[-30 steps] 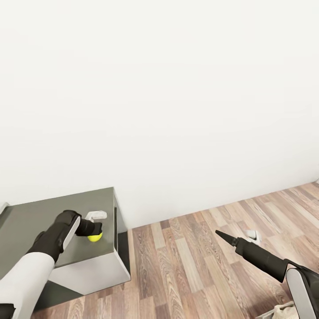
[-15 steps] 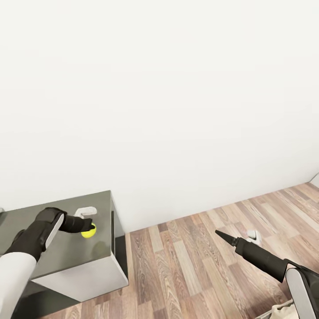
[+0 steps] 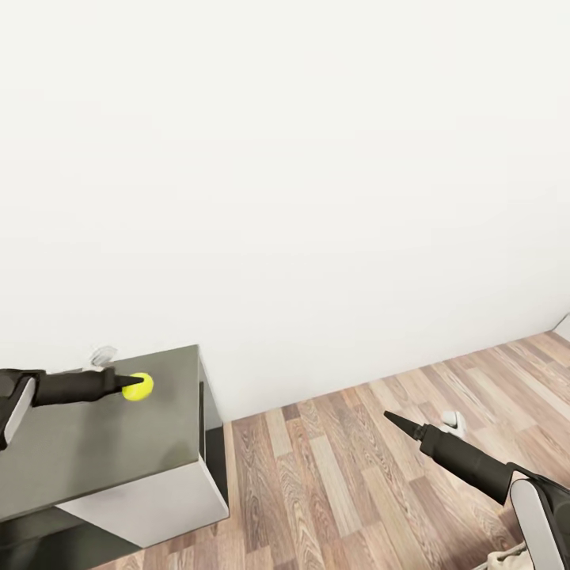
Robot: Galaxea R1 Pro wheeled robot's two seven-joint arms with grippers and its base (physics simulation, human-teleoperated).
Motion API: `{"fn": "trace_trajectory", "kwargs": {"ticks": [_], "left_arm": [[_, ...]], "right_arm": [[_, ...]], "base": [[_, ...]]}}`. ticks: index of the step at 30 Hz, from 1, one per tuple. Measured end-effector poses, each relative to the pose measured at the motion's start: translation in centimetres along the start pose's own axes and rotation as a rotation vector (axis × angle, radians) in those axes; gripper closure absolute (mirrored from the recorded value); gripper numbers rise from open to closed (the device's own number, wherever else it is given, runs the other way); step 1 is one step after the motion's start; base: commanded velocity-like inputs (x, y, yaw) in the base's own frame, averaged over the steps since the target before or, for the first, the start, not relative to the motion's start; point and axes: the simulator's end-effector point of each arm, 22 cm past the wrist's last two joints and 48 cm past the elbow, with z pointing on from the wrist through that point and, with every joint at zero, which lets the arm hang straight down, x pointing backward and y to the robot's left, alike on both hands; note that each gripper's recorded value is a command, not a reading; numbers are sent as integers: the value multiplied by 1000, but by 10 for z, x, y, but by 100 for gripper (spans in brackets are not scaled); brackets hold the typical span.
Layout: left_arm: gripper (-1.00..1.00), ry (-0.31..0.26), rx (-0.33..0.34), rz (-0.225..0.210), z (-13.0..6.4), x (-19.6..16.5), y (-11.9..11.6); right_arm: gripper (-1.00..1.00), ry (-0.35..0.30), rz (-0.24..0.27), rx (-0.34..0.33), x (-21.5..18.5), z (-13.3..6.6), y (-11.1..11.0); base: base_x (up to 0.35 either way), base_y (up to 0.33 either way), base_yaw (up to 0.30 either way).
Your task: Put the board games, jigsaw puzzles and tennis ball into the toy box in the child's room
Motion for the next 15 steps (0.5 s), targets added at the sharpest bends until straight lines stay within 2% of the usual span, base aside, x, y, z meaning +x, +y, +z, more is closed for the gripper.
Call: {"fn": "trace_trajectory", "kwargs": {"ticks": [2,4,7,11,15], "left_arm": [[100,-25,78,-5,-12,-5,-14],[100,-38,125,-4,-19,-6,-22],[100,-45,218,-1,-28,8,-33],[100,-66,296,12,-39,17,-43],[100,-108,360,18,-55,13,-54]], "right_arm": [[-100,-3,-3,-4,-1,0,2],[-100,-5,-4,-7,-2,0,4],[-100,-8,-3,-13,-2,0,7],[-100,-12,-11,-21,-2,1,11],[-100,-19,-60,-51,-1,10,24]], "base": [[0,0,0],[0,0,0],[0,0,0],[0,0,0],[0,0,0]]}}
